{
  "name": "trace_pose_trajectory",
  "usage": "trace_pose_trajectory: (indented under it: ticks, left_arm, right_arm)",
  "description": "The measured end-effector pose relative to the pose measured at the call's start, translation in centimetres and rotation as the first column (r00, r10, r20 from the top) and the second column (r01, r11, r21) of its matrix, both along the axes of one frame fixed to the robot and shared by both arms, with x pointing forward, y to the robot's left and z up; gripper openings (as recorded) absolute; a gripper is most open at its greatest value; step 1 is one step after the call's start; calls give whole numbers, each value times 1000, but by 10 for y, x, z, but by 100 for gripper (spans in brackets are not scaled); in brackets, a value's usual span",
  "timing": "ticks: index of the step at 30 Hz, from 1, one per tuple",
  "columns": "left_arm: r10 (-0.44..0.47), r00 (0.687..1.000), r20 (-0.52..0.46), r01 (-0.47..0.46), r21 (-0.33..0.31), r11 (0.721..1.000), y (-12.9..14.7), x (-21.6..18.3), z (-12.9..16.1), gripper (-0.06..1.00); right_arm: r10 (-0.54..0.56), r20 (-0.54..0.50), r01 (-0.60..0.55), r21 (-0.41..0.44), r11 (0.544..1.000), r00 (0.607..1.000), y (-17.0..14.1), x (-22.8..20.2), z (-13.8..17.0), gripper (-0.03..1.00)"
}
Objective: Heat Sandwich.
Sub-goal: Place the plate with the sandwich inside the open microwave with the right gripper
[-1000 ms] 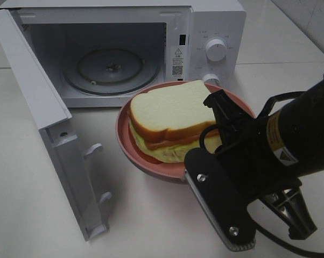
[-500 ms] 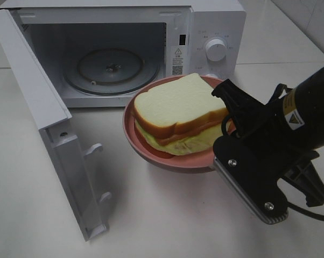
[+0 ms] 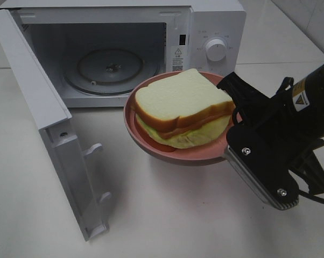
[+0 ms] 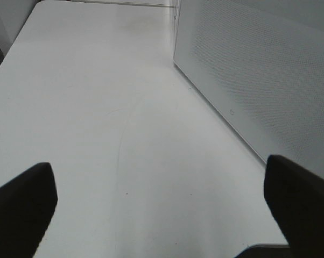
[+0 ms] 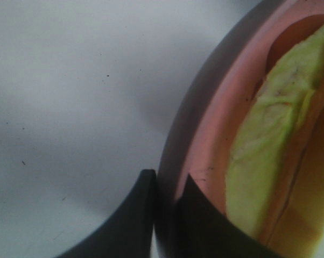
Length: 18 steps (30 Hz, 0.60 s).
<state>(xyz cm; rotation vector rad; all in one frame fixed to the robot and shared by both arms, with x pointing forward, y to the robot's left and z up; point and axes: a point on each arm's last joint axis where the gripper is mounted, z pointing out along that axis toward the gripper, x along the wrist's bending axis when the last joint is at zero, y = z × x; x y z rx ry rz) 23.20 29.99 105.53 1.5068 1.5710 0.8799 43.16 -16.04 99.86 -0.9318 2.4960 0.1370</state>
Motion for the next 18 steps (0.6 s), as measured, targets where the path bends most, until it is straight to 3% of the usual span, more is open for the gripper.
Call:
trace_pose_trajectory:
  ticks: [18]
  left_arm:
    - [0,1000,0,0,0,1000,0,0,0,97]
  right_arm:
    - [-1,3,1,12,1000,1000,8,10,-7,4]
